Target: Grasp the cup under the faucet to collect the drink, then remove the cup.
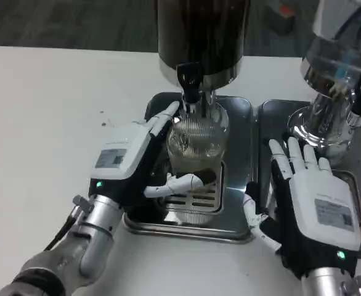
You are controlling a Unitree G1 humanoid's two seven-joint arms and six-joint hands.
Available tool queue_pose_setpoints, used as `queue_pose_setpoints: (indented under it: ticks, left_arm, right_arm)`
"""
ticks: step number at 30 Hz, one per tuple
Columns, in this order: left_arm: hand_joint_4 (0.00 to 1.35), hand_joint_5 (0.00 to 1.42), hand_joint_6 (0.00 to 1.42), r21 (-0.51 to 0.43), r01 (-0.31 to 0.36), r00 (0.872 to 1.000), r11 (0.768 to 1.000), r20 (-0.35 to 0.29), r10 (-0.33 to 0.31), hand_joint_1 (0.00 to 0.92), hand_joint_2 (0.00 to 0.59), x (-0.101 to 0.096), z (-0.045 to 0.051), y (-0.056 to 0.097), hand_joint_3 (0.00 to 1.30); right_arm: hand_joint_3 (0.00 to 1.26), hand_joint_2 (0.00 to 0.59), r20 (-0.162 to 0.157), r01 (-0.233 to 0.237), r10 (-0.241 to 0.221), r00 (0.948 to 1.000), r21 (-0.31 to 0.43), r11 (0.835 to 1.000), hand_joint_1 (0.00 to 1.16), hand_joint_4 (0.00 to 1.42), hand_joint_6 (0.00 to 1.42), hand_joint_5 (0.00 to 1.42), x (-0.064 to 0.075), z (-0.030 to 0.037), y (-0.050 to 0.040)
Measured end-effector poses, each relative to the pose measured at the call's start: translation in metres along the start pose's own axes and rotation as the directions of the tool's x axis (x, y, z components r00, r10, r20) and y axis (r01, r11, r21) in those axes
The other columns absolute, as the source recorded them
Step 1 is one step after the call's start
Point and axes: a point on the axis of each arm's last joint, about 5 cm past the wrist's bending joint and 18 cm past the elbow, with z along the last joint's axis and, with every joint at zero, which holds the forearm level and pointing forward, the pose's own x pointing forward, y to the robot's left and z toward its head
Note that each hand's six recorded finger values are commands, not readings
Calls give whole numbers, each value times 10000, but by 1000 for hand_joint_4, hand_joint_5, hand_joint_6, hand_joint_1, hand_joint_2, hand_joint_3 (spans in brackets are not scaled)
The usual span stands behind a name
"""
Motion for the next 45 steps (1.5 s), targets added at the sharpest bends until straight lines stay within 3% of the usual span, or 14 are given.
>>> queue_pose_setpoints:
  ticks: [8,13,18,21,24,29,32,38,40,45]
  left_arm:
    - [139,409,264,-252,-870,9961,9959,-135,867,0,0,3,-126,201,70]
    - [150,423,282,-1011,-1758,9841,9792,-425,1723,0,0,-48,-182,301,87]
    - [10,293,210,-1369,-2015,9791,9699,-570,1953,0,15,-104,-230,371,47]
    - [0,217,146,-1840,-2011,9795,9621,-518,1948,0,24,-116,-241,423,1]
    - [0,186,111,-2696,-1813,9831,9458,-264,1809,0,46,-171,-255,488,0]
    - [0,177,94,-3345,-1581,9842,9290,219,1754,0,69,-265,-273,571,0]
    - [0,92,46,-3630,-1508,9767,9195,891,1954,0,79,-296,-256,658,0]
    - [0,134,75,-4192,-204,9467,9076,2837,1523,0,88,-199,-139,816,0]
    - [0,137,79,-4251,102,9398,9051,3132,1365,0,88,-163,-116,841,0]
    - [0,140,82,-4502,656,9368,8905,3352,1004,0,89,-82,-76,838,0]
  right_arm:
    - [99,535,-50,13,-12,10000,19,10000,370,0,17,0,7,-8,-1]
    - [95,532,-14,39,-39,10000,39,10000,368,0,17,0,37,-23,-12]
    - [94,531,106,-141,141,9998,-23,9999,367,0,17,0,63,-48,-1]
    - [93,529,154,-229,231,9996,-132,9997,370,0,17,0,81,-61,11]
    - [55,517,308,-286,299,9991,-414,9987,423,0,4,0,90,-92,14]
    - [29,501,755,-380,472,9960,-1190,9922,457,0,0,0,80,-158,66]
    - [40,500,871,-488,603,9944,-1290,9904,464,0,17,0,70,-174,96]
    - [53,501,1147,-367,466,9923,-868,9955,473,0,38,12,76,-177,93]
    - [53,501,1127,-308,398,9928,-806,9963,475,0,40,13,75,-182,92]
    - [55,501,944,-268,338,9950,-749,9968,478,1,42,14,48,-202,99]
